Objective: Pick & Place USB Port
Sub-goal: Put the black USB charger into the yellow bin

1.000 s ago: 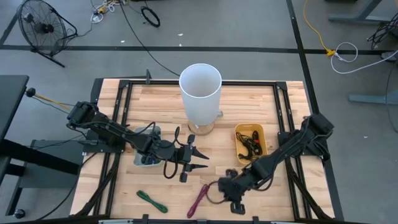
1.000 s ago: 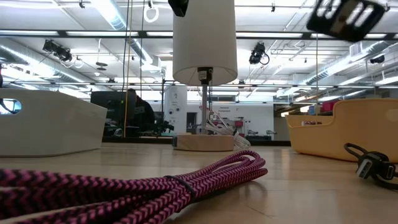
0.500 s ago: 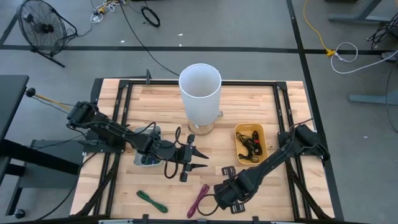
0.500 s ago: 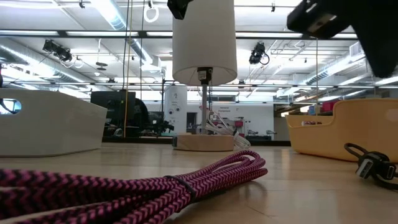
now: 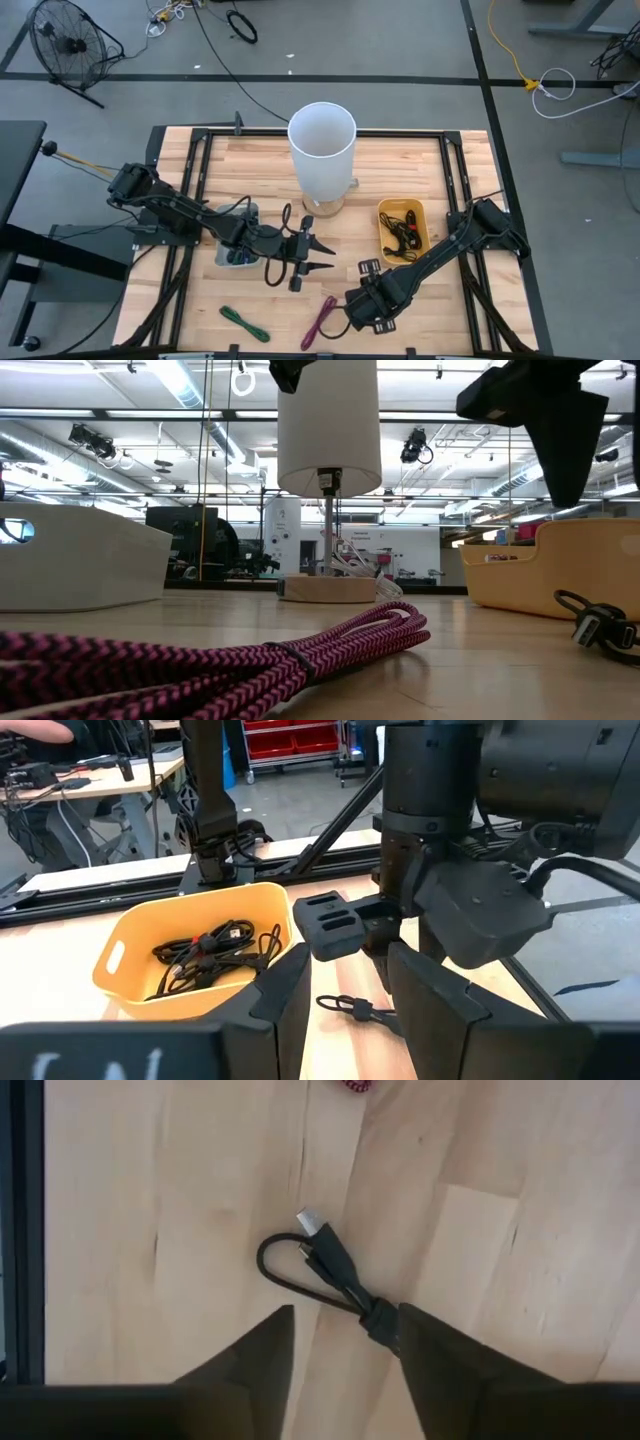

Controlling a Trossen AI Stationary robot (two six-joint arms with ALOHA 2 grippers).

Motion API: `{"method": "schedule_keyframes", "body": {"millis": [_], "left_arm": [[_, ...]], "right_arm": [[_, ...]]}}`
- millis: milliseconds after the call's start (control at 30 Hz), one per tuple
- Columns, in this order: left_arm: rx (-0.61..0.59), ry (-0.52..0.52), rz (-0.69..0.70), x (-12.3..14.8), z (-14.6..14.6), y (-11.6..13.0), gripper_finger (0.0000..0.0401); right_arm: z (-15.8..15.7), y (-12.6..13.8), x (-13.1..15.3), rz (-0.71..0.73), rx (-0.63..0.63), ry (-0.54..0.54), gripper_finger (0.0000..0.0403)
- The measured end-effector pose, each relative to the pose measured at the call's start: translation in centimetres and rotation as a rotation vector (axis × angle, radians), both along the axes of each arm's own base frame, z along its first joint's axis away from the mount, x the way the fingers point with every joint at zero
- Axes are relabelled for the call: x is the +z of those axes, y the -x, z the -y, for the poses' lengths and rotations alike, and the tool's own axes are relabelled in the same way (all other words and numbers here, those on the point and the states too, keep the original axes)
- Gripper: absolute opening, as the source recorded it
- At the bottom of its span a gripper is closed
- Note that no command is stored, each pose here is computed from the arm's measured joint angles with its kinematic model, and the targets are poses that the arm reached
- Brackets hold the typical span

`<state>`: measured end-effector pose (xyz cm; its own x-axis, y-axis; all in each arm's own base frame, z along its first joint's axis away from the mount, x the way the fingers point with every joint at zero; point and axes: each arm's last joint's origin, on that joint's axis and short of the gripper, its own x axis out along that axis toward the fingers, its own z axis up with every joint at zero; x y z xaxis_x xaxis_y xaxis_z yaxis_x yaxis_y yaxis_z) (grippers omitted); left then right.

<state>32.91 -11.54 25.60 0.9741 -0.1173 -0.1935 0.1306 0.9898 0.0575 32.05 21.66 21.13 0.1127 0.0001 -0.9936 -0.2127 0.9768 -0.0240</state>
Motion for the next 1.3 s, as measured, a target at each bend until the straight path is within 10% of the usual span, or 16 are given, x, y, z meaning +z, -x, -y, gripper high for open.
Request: {"method": "schedule_keyframes", "body": {"millis": [1300], "left_arm": [[0.0, 0.0, -0.001, 0.0, 0.0, 0.0, 0.014]], "right_arm": [[1.4, 2.0, -7.4, 0.006, 0.044, 0.002, 0.02]]}}
